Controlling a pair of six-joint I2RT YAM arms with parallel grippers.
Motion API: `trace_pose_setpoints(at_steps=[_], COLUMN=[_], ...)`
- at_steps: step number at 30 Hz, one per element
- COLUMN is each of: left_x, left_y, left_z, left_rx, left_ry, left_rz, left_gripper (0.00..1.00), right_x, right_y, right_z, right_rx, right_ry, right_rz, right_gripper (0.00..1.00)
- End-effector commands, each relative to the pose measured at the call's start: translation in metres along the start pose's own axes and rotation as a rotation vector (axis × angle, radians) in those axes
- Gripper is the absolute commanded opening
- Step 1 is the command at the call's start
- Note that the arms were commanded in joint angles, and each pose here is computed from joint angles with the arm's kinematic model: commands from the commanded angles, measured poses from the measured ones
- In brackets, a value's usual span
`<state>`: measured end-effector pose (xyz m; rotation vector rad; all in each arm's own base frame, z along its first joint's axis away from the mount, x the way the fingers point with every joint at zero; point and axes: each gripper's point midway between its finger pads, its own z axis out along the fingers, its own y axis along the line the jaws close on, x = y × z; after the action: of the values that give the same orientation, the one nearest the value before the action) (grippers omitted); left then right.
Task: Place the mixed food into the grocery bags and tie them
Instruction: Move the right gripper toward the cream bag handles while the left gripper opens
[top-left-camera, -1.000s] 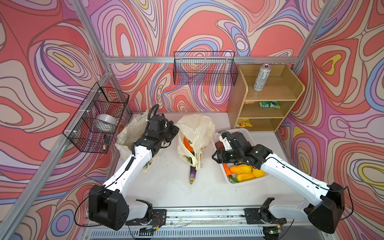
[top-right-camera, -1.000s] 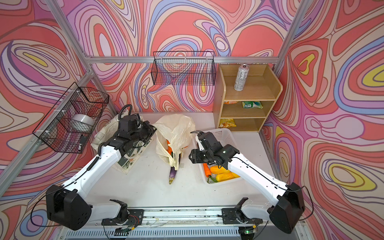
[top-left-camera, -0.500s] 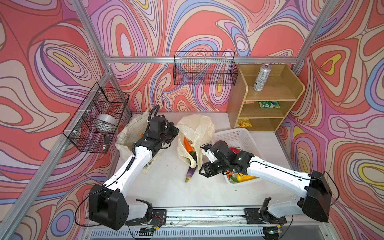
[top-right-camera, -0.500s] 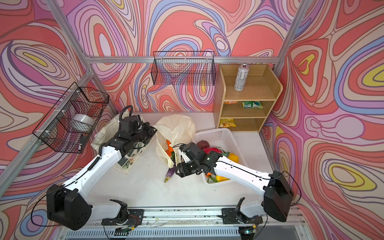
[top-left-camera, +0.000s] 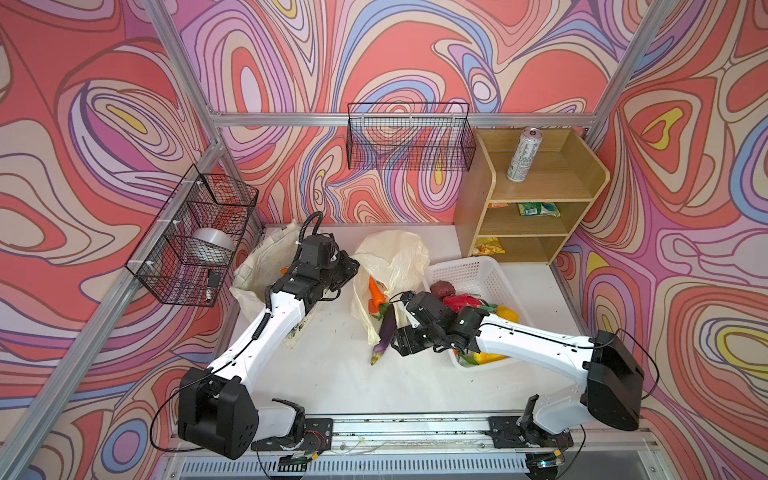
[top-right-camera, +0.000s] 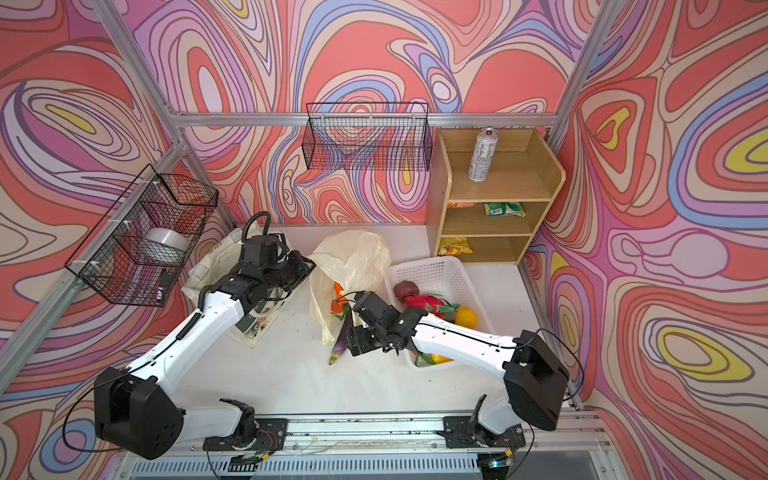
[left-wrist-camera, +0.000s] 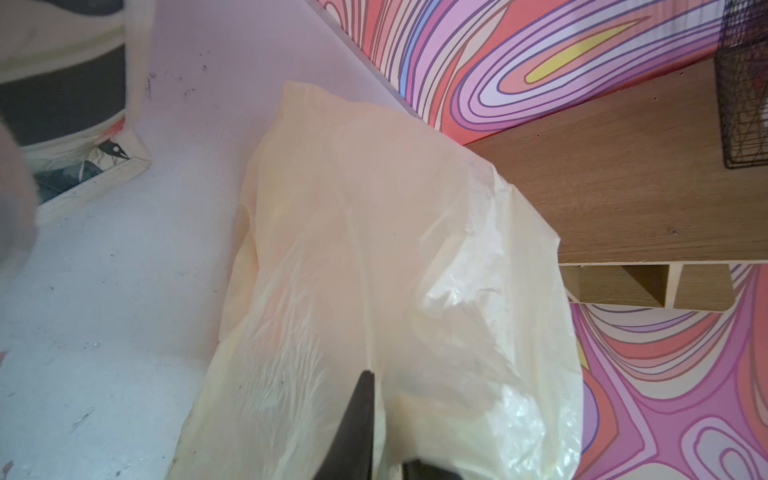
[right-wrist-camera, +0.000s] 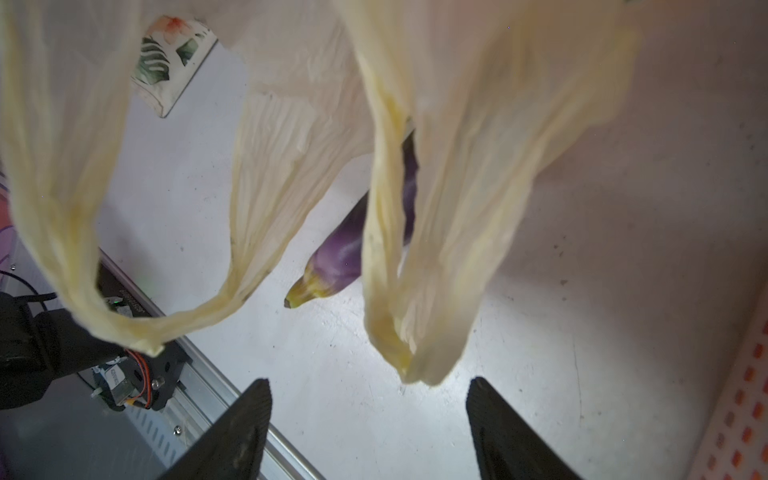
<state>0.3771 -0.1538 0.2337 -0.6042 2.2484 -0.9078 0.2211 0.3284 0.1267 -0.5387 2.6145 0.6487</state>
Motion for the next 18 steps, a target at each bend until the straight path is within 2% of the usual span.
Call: trace_pose_setpoints(at_steps=[1,4,6,7,11,14,18], left_x=[0.006,0.001,-0.007,-0.010,-0.009,0.004,0.026], left_y=[0.008,0.004,0.002,0.001,0.003,0.016,0.040], left_z=[-0.007,-0.017,-0.030,-0.036,-0.061,-0.075,-0.091], left_rx=[-0.030,-0.037,-0.061,-0.068,-0.095,-0.112,-0.130], left_ry=[0.028,0.027,0.012,0.003,-0.016,-0.007,-0.010], left_rz=[0.053,0.110,0.165,0.188,0.259,0.257,0.220], left_gripper=[0.35,0.55,0.67,0.71,0.85,0.95,1.00], right_x=[-0.018,-0.024,-0.026,-0.026,-0.026,-0.025,-0.027], right_y=[-0.007,-0.010,-0.009,-0.010,-0.009,-0.011,-0.011], right_z=[0.010,0.013,0.011,0.010,0.006,0.005,0.005], right_rx=[0.038,0.034,0.023,0.023,0.016,0.018,0.013], right_ry=[-0.034,-0.044,-0.044,-0.043,-0.045,-0.046,-0.055], right_rz=[-0.024,-0.012,-0.006,-0.008,-0.002,0.004,0.011], right_gripper=[0.61,0.24,0.06,0.02,0.00,0.00,0.00])
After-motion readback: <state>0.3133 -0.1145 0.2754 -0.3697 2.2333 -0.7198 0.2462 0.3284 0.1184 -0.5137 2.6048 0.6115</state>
